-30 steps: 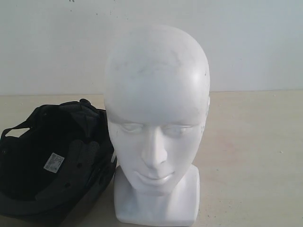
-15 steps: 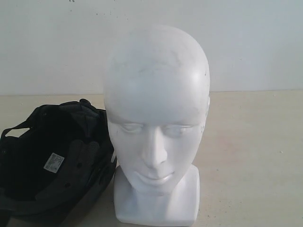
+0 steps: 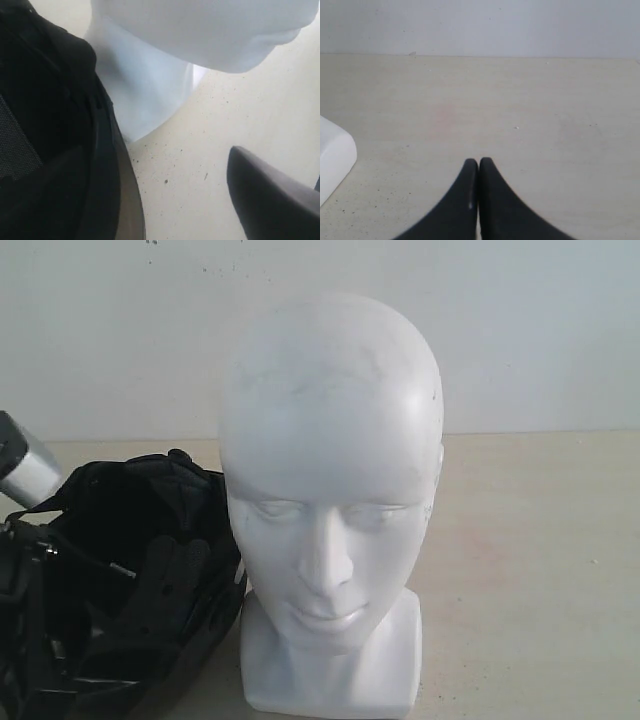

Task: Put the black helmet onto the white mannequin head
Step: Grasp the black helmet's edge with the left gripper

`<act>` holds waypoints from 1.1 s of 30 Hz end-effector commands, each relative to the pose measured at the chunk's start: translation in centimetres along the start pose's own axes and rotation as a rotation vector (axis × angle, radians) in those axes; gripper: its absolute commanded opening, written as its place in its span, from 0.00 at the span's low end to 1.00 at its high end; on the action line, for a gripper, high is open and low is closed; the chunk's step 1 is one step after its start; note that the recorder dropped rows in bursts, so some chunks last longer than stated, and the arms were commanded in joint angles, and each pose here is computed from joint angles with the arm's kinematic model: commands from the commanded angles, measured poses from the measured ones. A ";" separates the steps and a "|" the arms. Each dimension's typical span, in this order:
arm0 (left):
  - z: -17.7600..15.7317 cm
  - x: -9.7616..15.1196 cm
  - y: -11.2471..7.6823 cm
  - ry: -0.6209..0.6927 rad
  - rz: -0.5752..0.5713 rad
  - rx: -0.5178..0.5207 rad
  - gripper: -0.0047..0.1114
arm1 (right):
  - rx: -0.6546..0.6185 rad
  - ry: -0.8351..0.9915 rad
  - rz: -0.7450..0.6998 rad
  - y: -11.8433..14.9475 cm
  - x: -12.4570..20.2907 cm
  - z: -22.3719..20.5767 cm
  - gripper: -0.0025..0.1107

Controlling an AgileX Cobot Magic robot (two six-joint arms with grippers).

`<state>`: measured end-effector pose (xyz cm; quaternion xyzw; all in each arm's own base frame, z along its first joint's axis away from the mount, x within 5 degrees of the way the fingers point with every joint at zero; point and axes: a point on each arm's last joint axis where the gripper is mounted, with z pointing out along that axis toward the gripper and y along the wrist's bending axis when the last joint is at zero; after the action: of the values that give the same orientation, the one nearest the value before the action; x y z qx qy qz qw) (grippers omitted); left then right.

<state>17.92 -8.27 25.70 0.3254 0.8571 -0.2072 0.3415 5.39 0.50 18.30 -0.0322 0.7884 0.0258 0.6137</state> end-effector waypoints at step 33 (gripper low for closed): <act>8.5 -2.3 4.1 0.088 0.028 -0.078 0.68 | -0.002 -0.013 -0.005 0.0 -0.1 0.0 0.02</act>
<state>25.67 -11.06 20.82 0.3321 0.8766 -0.1579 0.3103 5.39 0.50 18.30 -0.0322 0.7884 0.0258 0.6137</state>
